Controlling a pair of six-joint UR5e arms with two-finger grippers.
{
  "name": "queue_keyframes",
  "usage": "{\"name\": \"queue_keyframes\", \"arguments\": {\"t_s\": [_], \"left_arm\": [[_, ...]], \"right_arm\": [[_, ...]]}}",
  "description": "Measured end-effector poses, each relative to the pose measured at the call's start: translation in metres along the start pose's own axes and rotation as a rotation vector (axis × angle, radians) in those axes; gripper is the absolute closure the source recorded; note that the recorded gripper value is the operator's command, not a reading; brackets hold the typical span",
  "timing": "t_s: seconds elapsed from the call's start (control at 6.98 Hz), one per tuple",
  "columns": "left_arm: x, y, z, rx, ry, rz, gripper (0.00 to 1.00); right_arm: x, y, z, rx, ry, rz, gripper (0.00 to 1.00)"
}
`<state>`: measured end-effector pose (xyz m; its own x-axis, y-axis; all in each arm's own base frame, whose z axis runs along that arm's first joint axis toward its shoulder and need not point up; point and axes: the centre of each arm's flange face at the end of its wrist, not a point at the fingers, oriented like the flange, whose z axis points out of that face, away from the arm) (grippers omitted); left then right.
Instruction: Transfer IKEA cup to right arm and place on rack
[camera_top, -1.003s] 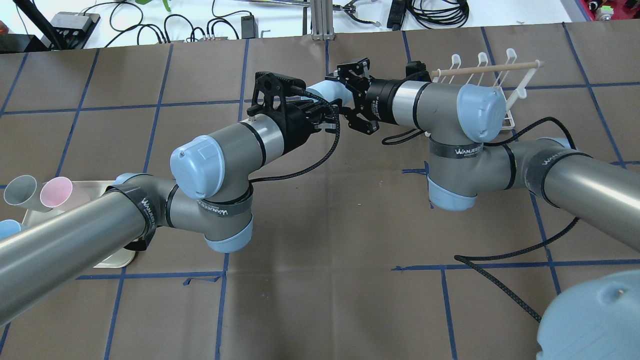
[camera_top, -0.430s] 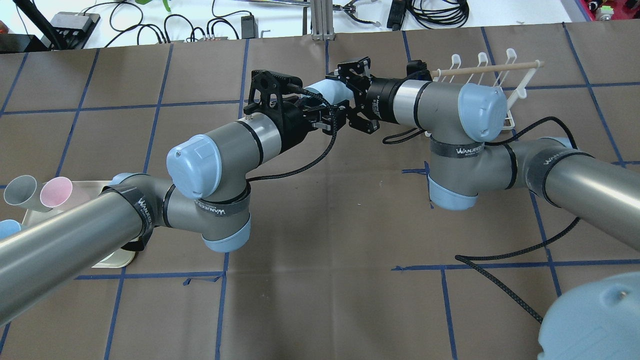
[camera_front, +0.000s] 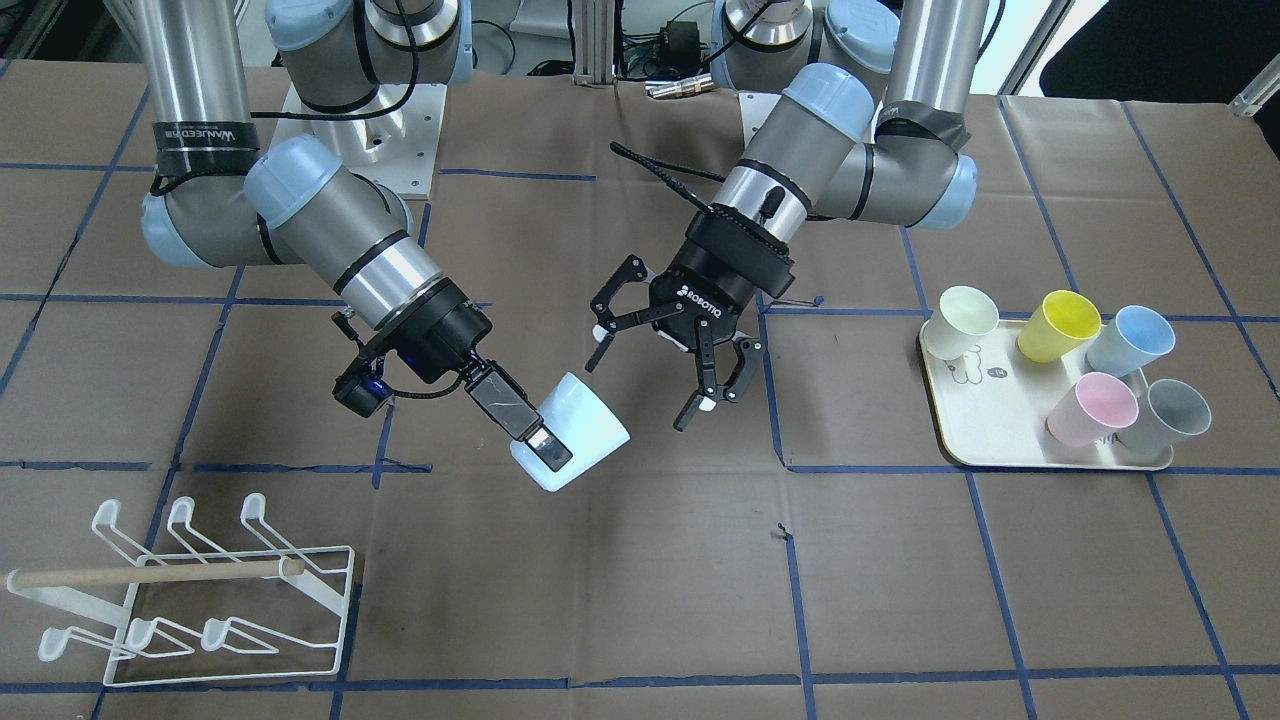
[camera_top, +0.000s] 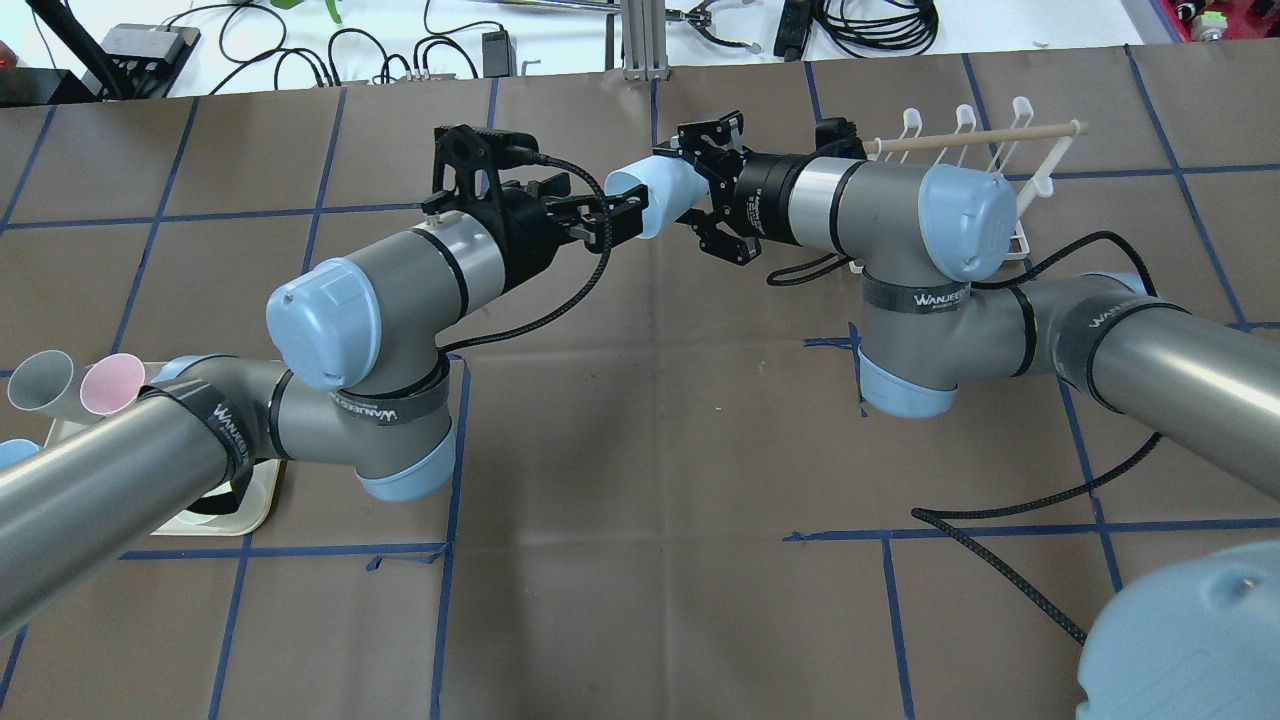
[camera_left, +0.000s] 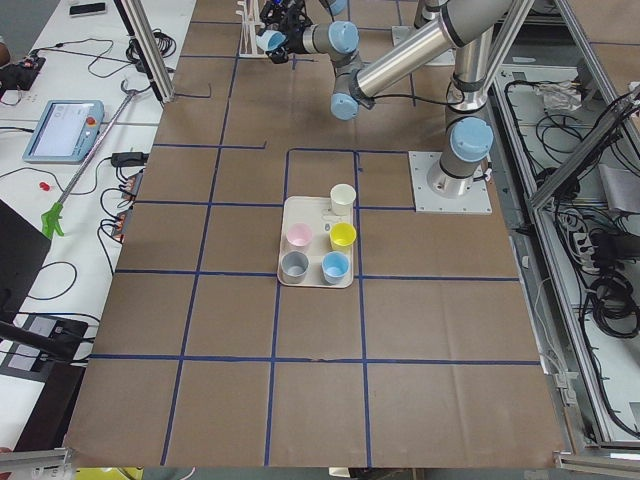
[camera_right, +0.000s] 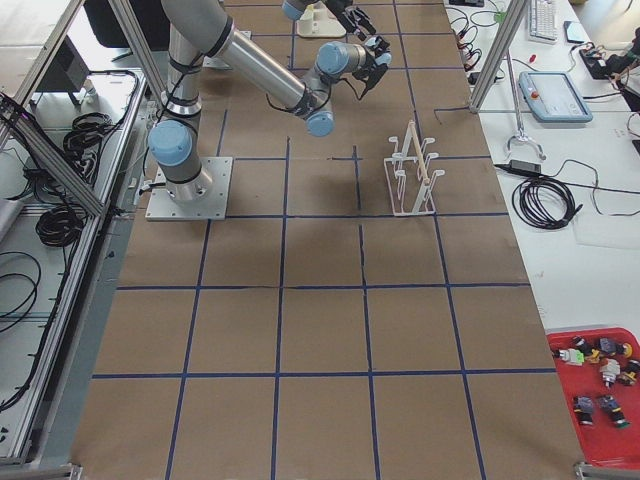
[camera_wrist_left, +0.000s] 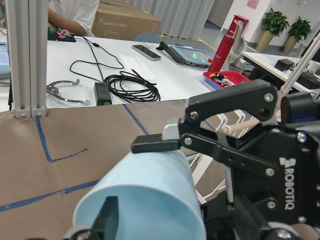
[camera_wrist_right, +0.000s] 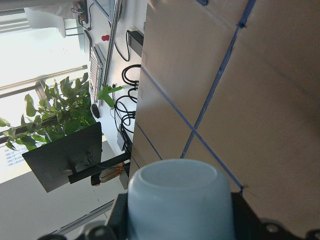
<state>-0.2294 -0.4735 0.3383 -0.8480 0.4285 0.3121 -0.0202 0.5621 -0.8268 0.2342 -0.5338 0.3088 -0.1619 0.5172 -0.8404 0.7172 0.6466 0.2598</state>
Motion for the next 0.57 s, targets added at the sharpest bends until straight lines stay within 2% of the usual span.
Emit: {"name": "queue_keyframes", "arguments": {"t_s": [0.14, 0.29, 0.43, 0.57], "left_arm": [[-0.009, -0.007, -0.018, -0.034, -0.032, -0.032, 0.01], [-0.015, -0.017, -0.037, -0.091, -0.064, -0.077, 0.01], [-0.021, -0.028, -0.057, -0.165, -0.097, -0.137, 0.01], [-0.025, -0.040, -0.075, -0.259, -0.141, -0.206, 0.01]], "right_arm": [[-0.004, -0.004, -0.002, 0.007, -0.009, -0.009, 0.57], [-0.010, -0.011, -0.005, 0.021, -0.020, -0.019, 0.59], [-0.015, -0.024, -0.013, 0.046, -0.033, -0.047, 0.62], [-0.017, -0.041, -0.022, 0.079, -0.042, -0.112, 0.66]]}}
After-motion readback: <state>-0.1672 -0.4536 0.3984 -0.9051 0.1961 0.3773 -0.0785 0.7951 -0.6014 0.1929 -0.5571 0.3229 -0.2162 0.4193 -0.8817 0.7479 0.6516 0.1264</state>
